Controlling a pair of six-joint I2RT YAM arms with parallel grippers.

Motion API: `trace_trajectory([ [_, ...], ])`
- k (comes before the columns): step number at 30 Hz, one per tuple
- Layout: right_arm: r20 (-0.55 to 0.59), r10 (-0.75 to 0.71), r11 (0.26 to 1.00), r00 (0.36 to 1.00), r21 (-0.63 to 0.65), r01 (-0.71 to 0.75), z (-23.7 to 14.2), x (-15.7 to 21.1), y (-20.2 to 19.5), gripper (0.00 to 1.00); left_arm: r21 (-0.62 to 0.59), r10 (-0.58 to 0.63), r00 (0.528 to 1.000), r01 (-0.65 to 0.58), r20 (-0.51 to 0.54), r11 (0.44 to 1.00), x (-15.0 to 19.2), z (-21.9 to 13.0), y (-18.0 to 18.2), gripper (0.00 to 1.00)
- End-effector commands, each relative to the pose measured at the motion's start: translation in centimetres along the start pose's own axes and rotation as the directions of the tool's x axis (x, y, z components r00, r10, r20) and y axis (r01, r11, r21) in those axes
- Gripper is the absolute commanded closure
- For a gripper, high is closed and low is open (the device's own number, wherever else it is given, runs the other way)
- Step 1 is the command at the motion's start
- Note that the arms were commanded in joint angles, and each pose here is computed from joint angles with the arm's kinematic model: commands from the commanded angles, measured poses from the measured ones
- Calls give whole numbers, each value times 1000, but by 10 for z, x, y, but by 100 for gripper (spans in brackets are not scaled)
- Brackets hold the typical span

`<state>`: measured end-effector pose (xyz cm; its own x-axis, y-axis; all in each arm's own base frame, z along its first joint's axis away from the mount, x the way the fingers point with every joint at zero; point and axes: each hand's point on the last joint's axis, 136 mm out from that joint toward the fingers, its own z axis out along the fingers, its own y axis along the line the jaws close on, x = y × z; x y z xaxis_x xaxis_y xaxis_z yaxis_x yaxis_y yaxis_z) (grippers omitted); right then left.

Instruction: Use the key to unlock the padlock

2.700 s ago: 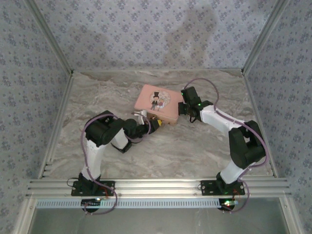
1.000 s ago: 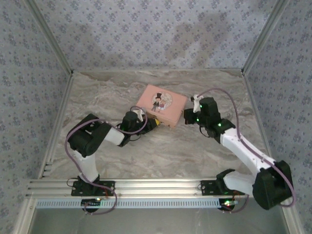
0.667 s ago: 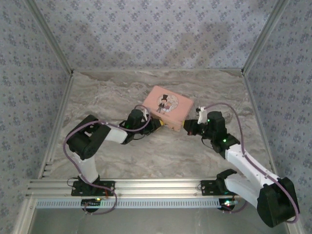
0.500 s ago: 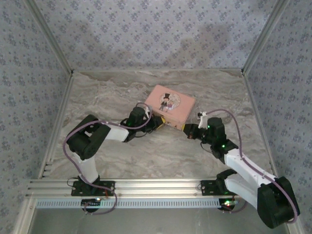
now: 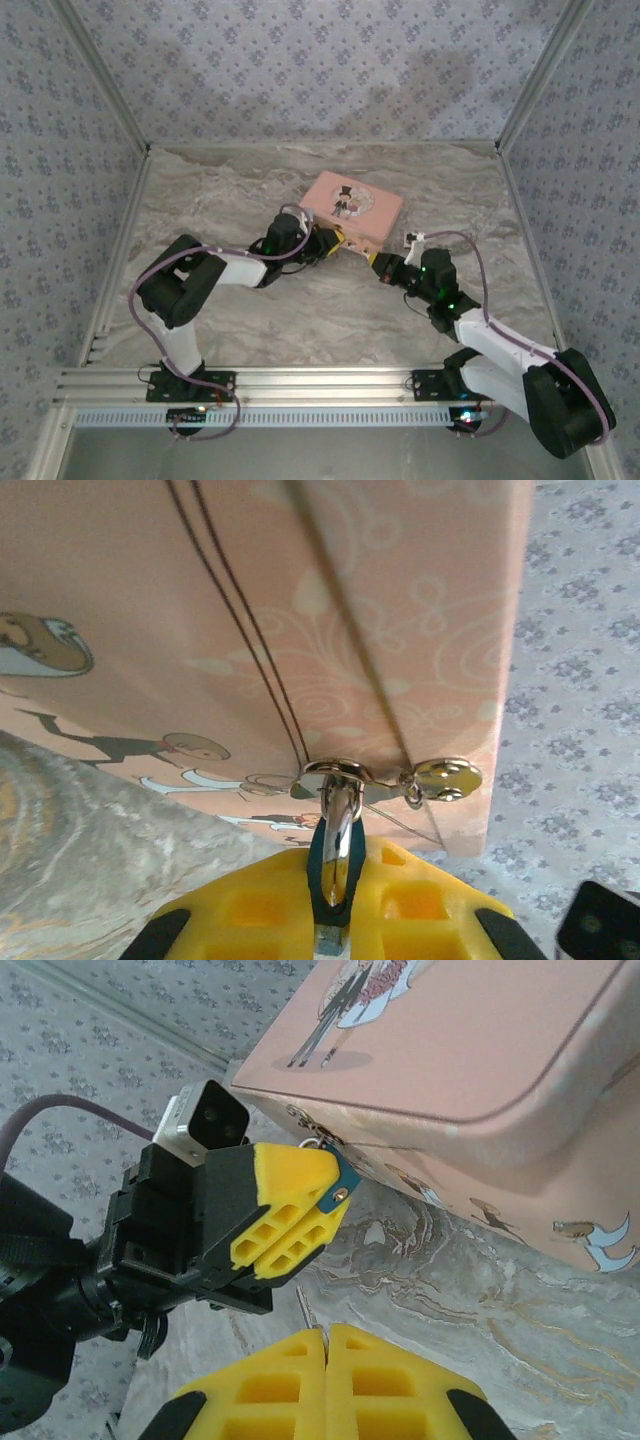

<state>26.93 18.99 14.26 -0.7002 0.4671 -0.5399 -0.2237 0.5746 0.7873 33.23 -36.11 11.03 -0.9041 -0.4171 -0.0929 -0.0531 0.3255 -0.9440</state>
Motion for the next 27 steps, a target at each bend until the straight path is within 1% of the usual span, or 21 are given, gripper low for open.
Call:
trace_trajectory([
  [1, 66, 75, 997, 995, -29, -73, 5, -9, 7, 100, 168, 40, 999, -45, 29, 985, -7, -3, -58, 97],
  [7, 48, 160, 987, 986, -36, -158, 21, -4, 1, 100, 194, 43, 999, -44, 12, 980, -5, -2, -68, 97],
  [14, 48, 183, 981, 982, -66, -180, 36, -6, 3, 100, 200, 48, 999, -47, -1, 979, -3, -3, -70, 97],
  [27, 69, 229, 970, 971, -104, -221, 49, -18, 3, 100, 221, 40, 999, -38, -7, 975, -1, -3, -70, 97],
])
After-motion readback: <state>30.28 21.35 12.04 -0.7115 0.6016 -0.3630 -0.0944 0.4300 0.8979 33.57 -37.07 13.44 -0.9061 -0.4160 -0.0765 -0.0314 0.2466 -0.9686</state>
